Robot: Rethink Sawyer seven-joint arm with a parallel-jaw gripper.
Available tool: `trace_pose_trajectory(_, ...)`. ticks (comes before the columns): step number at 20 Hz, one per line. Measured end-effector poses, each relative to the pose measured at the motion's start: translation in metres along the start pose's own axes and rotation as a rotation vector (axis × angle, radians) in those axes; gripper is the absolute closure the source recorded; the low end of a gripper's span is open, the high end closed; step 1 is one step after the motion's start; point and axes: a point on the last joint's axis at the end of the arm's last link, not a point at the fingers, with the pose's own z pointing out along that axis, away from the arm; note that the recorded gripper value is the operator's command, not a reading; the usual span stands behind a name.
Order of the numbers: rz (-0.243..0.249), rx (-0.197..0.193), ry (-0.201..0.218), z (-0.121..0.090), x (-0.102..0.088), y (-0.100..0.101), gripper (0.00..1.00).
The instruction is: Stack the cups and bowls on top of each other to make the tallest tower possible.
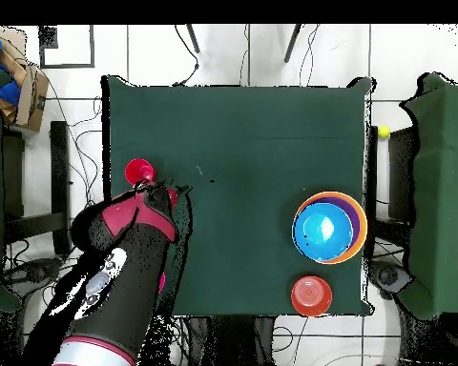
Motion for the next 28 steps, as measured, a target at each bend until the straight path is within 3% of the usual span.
trace_pose_trajectory(17, 0.010, -0.046, -0.013, -0.043, 0.014, 0.030, 0.00)
trace_pose_trajectory(28, 0.023, -0.046, -0.001, -0.040, 0.027, 0.017, 0.00)
